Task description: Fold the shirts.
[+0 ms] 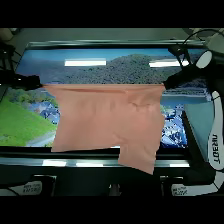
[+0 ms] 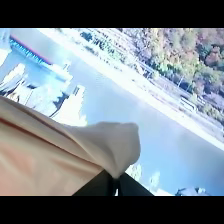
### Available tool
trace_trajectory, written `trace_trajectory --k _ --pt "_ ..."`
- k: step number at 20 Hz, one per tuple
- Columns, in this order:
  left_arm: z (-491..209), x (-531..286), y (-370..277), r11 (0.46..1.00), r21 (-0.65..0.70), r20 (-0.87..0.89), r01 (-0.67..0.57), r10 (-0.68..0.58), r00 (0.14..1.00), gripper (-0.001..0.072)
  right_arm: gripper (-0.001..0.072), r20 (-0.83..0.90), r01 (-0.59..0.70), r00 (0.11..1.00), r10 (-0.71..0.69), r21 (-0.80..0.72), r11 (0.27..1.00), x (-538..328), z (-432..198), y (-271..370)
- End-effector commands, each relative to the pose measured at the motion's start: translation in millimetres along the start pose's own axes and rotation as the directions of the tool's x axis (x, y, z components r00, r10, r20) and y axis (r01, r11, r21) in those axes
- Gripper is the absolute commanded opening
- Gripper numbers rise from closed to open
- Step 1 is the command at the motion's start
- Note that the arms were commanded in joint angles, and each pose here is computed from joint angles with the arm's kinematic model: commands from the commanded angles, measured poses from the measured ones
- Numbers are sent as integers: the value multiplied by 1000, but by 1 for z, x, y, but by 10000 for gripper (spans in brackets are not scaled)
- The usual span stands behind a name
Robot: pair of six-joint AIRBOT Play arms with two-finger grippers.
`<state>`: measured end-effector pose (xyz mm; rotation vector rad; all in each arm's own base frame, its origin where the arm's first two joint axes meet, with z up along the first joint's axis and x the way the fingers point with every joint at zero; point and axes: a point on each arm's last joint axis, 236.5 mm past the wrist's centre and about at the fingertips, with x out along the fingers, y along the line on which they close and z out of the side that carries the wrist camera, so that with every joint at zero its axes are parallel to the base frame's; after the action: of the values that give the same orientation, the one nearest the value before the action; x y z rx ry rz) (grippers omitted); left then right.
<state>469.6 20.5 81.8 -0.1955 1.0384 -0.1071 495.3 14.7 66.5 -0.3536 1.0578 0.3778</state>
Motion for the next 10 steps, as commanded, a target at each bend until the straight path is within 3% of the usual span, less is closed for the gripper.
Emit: trace_trajectory --k 1,5,8,10 --pt "9 81 13 996 -80 -27 35 -38 999 30 18 134 85 986 -96 84 993 77 41 -17" --pt "32 120 12 994 -97 26 57 -54 998 30 18 239 129 957 -166 163 978 89 63 -37" --pt "39 125 7 989 -120 56 82 -75 996 31 19 201 112 969 -144 161 981 89 55 -31" --pt "29 115 4 994 -64 10 89 -89 996 31 19 121 102 986 -113 95 990 76 37 -24"
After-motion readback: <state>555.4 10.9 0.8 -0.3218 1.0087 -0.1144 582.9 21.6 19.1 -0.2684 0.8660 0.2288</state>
